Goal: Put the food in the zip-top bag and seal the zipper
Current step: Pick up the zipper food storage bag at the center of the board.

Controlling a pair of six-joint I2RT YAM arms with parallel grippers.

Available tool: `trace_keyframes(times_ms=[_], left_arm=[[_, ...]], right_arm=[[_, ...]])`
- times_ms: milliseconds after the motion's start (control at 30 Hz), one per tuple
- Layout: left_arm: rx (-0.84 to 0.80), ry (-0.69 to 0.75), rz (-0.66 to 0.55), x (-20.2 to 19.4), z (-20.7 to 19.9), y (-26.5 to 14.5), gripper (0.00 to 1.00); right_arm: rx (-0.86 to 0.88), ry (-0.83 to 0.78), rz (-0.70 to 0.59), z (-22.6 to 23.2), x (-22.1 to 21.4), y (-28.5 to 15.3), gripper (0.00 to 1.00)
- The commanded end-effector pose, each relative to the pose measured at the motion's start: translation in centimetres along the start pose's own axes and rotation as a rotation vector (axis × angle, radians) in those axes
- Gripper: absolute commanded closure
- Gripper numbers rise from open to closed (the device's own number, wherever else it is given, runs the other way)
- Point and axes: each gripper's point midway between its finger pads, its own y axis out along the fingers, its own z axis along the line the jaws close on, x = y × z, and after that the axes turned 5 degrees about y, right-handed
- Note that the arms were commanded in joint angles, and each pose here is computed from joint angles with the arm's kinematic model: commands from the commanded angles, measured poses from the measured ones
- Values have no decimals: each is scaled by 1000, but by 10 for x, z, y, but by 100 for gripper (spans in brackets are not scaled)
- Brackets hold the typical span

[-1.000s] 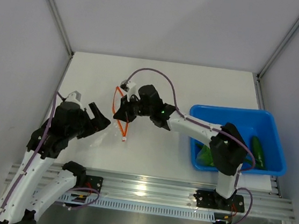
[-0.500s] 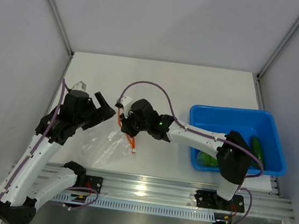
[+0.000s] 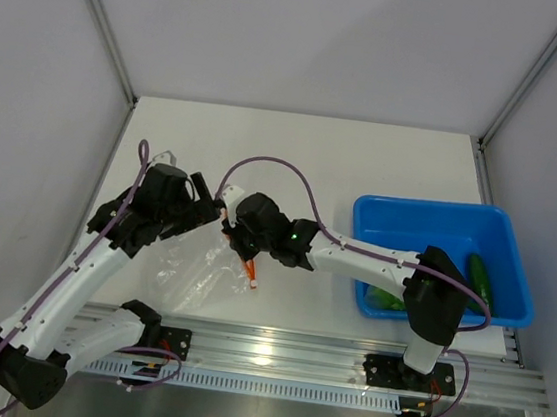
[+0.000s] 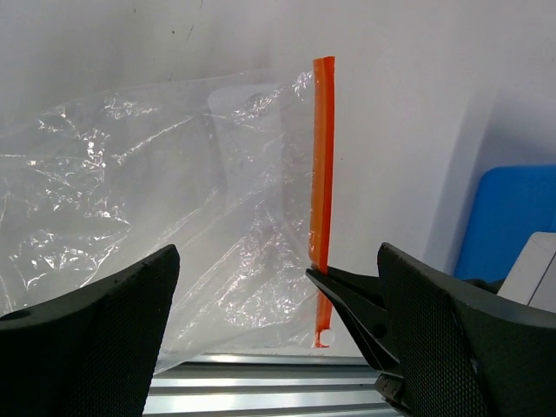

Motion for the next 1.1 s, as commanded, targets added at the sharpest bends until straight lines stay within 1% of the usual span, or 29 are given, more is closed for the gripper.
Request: trace_keyframes(times_ms=[0, 67, 133, 233, 333, 367, 433, 467, 500, 600, 633, 667, 700, 833, 933, 1067], left_arm=[[4, 25, -34, 6, -5, 12, 3], [-4, 9, -22, 2, -7, 18, 3], [-53, -3, -1, -6, -12, 19, 3], [-88, -35, -20, -7, -15, 16, 4], [-136, -50, -85, 0, -16, 4, 4], [-167, -49, -118, 5, -18, -5, 5], [-199, -51, -142, 6, -19, -12, 5], [-248, -46, -186, 11, -21, -25, 5], [-249, -39, -178, 1, -15, -19, 6], [-328, -52, -262, 8, -18, -38, 8], [-331, -56, -270, 10, -18, -41, 8], [-321, -50, -259, 8, -16, -40, 8], [-312, -44, -241, 8, -18, -38, 7], [-282, -22, -145, 0, -24, -26, 6], [-279, -27, -123, -2, -27, -21, 5], [-307, -26, -125, 0, -34, -20, 5]], right_arm=[[54, -66, -147, 34, 48, -30, 100], [62, -57, -166, 37, 51, -33, 100], [72, -49, -185, 38, 51, -36, 100], [87, -25, -227, 40, 55, -43, 100], [90, 1, -237, 37, 51, -46, 100], [91, 11, -235, 37, 47, -48, 100], [91, 27, -243, 33, 47, -49, 100], [93, 43, -245, 31, 48, -51, 100], [90, 49, -246, 28, 46, -51, 100], [97, 51, -260, 28, 46, -57, 100], [113, 43, -259, 32, 45, -60, 100], [125, 36, -254, 33, 43, -61, 100], [147, 17, -291, 38, 51, -66, 100], [190, -43, -298, 53, 50, -73, 100], [204, -74, -296, 62, 51, -75, 100], [210, -97, -308, 71, 55, -79, 100]])
